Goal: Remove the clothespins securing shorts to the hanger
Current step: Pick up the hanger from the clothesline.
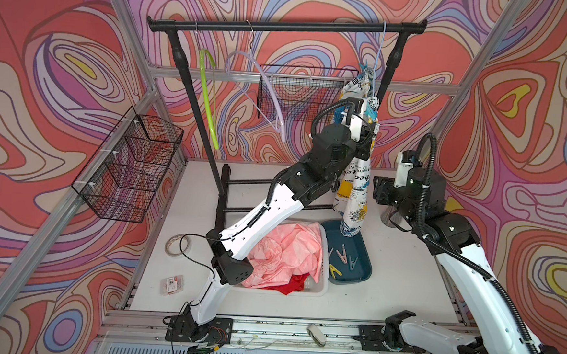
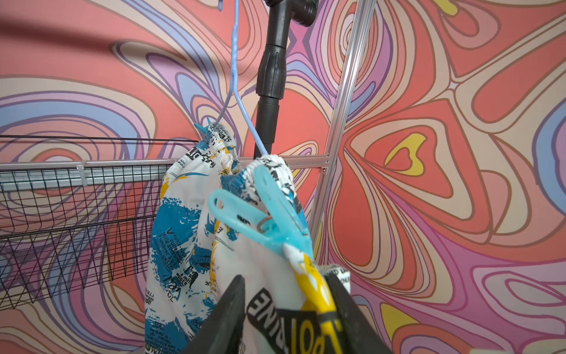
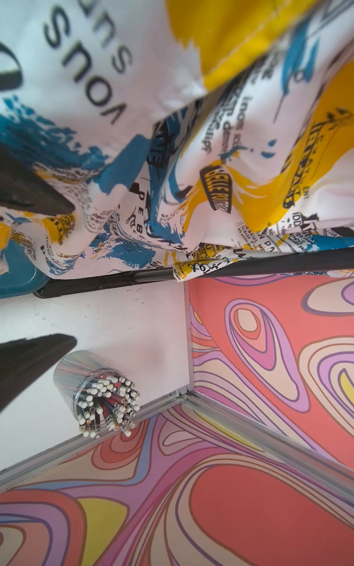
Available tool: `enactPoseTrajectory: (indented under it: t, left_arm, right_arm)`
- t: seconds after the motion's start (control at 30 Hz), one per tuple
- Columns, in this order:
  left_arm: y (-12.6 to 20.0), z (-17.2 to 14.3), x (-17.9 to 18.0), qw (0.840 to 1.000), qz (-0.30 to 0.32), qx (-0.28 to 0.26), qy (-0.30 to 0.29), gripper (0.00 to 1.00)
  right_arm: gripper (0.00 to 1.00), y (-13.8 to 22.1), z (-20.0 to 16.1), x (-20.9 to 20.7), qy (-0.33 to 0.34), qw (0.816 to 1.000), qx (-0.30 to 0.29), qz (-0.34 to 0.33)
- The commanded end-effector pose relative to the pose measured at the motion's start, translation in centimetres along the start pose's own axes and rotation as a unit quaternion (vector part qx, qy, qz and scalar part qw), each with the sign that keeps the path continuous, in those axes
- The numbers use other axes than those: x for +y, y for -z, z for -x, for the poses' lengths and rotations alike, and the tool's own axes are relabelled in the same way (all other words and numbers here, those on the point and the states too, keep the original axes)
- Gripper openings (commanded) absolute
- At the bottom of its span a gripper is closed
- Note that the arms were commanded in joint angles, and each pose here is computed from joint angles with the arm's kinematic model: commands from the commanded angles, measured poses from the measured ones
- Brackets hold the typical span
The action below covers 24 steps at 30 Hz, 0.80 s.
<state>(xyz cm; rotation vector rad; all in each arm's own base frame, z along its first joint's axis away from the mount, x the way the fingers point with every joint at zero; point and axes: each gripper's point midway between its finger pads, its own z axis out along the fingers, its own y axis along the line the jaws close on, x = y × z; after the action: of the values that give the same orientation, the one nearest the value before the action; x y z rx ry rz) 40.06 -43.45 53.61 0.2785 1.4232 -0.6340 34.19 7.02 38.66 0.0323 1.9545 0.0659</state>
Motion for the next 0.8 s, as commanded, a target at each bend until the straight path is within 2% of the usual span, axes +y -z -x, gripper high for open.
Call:
enactPoseTrajectory:
  t: [0.0,0.03,0.17,0.23,0.27,0.4,0.5,0.77]
  left_arm:
    - [-0.5,0.6,1.0,0.999,0.030,-0.022,-0.016,0.31]
    - [-0.5,0.7,1.2,0.999,0.036,-0.023,-0.020,0.26]
    - [-0.6,0.4,2.2,0.997,0.058,-0.017,-0.042,0.14]
    - [-0.6,0.5,2.7,0.996,0.069,-0.016,-0.051,0.02]
    - [-0.6,0.6,2.8,0.996,0.072,-0.018,-0.057,0.00]
    - [-0.1,2.6,3.2,0.992,0.082,-0.044,-0.080,0.00]
    - [0.6,5.1,3.2,0.992,0.069,-0.084,-0.061,0.00]
    - [4.9,11.7,3.8,0.981,0.073,-0.168,-0.061,0.00]
  right_arm:
    - [0.64,-0.1,-0.6,0.1,0.001,1.000,0.009,0.008]
    - [0.64,-0.2,-0.7,0.2,0.003,1.000,0.011,0.009]
    - [0.64,-0.4,-0.9,0.2,0.011,1.000,0.015,0.009]
    - [0.64,-0.3,-0.9,0.1,0.014,1.000,0.013,0.005]
    - [0.64,-0.3,-0.9,0.1,0.014,1.000,0.012,0.006]
    - [0.64,-0.1,-0.5,0.2,0.015,1.000,0.006,0.011]
    - [0.64,-0.3,-0.5,0.3,0.015,1.000,0.003,0.011]
    - [0.62,-1.0,-1.4,0.9,0.000,1.000,0.008,0.028]
